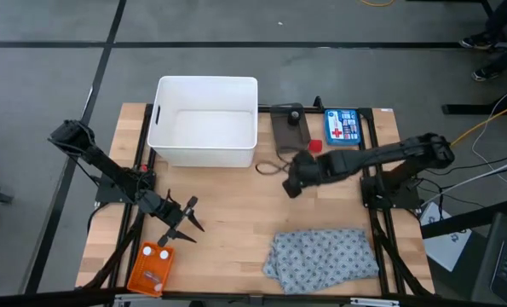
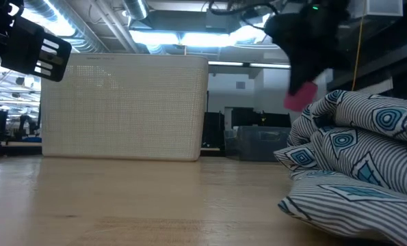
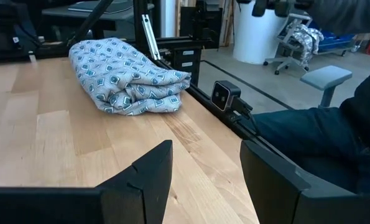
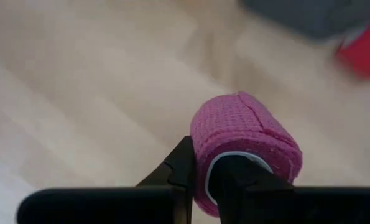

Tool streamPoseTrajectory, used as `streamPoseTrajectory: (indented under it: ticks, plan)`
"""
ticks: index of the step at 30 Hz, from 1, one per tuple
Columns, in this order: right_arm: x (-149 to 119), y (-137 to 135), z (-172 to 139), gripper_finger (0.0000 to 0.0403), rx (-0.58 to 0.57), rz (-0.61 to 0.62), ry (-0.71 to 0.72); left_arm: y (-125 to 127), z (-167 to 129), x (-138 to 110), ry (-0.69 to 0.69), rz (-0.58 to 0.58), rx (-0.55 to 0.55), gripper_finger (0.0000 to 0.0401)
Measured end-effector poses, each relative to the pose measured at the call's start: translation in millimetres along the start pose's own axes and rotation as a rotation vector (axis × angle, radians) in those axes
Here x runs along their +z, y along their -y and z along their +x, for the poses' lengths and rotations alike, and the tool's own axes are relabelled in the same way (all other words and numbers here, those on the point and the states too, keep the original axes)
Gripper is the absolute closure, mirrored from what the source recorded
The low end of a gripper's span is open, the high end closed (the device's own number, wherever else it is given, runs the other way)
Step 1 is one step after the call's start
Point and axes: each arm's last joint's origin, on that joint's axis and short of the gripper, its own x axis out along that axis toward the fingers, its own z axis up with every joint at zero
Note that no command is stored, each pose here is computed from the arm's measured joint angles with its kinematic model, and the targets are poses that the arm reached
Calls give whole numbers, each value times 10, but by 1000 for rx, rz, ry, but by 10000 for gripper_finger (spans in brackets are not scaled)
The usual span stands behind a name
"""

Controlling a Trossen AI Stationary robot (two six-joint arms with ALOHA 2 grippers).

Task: Pick & place medical supplies in basket/bin
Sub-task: Put the pink bandage into the black bin

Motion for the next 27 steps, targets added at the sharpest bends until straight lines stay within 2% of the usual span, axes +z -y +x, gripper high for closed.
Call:
streamPoseTrajectory:
  ticks: [6, 11, 18, 24, 27]
  plan:
    - [570, 114, -223, 364, 13, -22, 124, 0, 0, 0, 0, 0, 0, 214]
    - [926, 384, -220, 364, -26, 27, 155, -1, 0, 0, 0, 0, 2, 214]
    - [1245, 865, 97, 365, -67, 120, 91, -2, 0, 0, 0, 4, 4, 214]
    - [1487, 1012, 490, 365, -19, 127, 49, -2, 0, 1, 1, 16, 5, 214]
    - [1539, 1069, 708, 365, -30, 132, 6, -1, 0, 1, 1, 17, 4, 214]
